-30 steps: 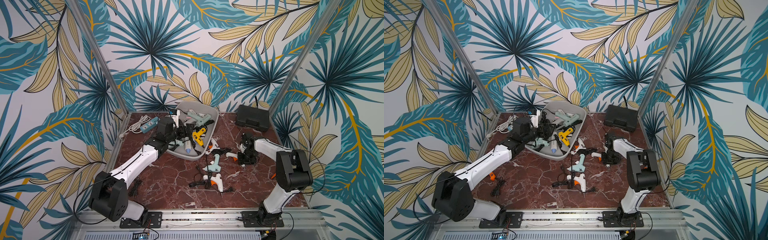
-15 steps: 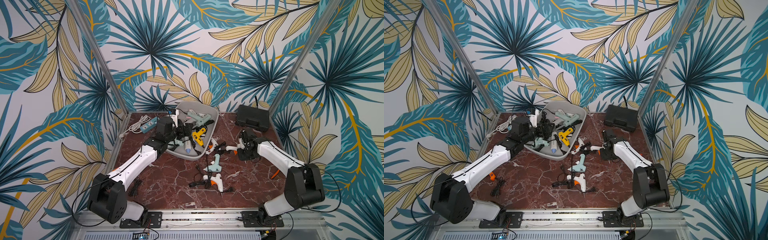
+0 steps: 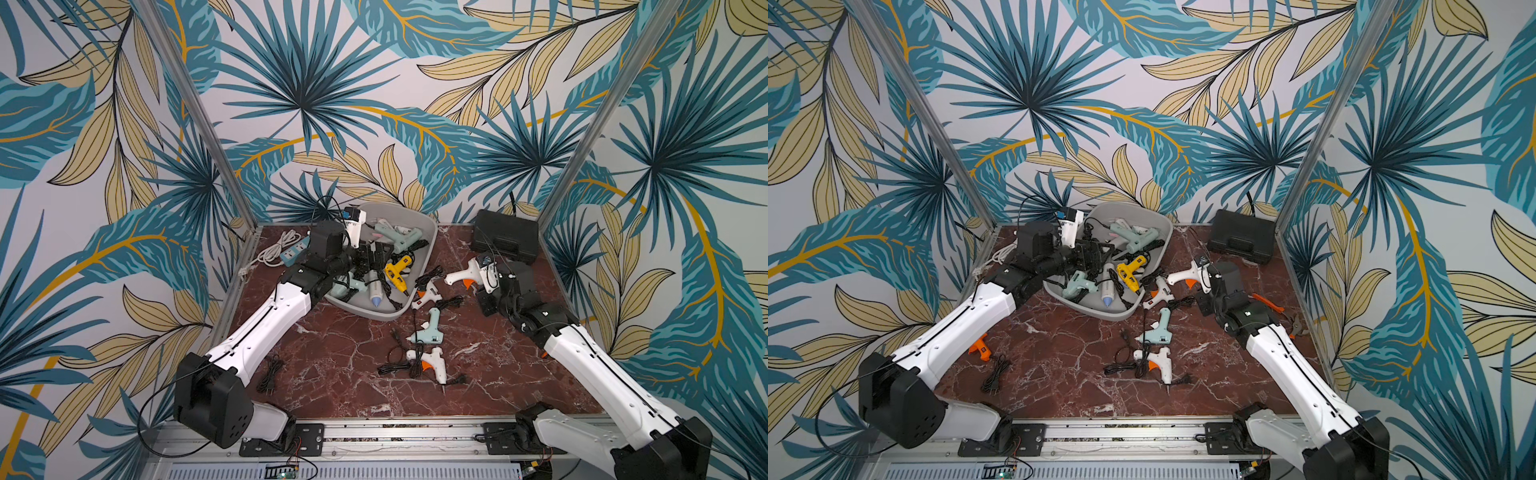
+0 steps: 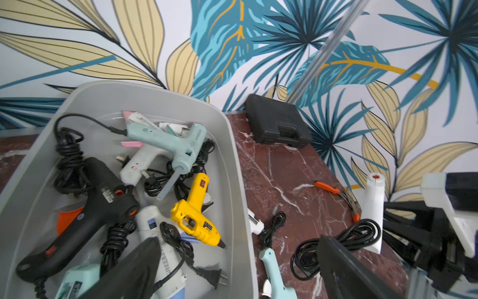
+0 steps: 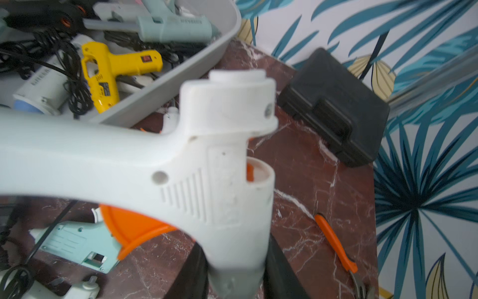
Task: Put the hot melt glue gun into the storage box
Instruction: Pick up the hot melt adhesive gun from the center of the board.
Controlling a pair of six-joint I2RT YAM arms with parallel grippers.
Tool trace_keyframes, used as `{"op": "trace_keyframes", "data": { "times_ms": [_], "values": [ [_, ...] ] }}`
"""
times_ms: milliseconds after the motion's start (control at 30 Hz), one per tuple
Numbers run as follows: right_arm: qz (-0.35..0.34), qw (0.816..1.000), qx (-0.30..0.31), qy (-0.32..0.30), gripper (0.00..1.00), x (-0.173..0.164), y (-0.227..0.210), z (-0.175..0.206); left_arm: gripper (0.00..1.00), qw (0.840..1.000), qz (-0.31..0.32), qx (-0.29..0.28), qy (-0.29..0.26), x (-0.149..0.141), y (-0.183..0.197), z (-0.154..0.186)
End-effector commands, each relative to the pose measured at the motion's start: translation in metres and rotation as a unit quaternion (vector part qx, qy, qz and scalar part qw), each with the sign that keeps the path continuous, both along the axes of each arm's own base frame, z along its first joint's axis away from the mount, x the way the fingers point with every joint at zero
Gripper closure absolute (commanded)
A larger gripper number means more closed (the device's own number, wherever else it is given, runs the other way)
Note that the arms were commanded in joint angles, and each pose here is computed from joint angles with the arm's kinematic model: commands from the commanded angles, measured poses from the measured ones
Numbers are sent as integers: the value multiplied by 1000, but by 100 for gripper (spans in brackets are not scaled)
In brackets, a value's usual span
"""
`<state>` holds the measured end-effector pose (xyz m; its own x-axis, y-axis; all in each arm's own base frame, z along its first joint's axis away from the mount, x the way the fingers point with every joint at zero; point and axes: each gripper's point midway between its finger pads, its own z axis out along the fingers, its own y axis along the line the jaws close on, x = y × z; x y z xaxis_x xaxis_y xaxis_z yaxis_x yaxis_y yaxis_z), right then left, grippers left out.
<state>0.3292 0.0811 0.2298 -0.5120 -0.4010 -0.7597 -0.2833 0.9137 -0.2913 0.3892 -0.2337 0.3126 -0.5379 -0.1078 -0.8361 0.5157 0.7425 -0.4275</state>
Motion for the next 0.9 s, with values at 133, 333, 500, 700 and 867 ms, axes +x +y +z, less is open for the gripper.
{"op": "trace_keyframes", "data": {
  "times_ms": [133,333,500,700,867],
  "values": [
    [109,988,3,-106,100,-1,41,47,0,983,-174,-26,59,-54,-45,15],
    [141,981,-8,-132,100,-3,56,63,0,970,-238,-9,57,-83,-73,24],
    [152,977,-22,-146,100,-3,64,73,0,960,-272,6,64,-95,-90,20],
    [162,975,-32,-147,100,-2,73,76,4,954,-291,17,70,-96,-107,11],
    [164,975,-39,-143,100,-1,79,76,16,950,-300,19,81,-92,-118,3]
  ]
}}
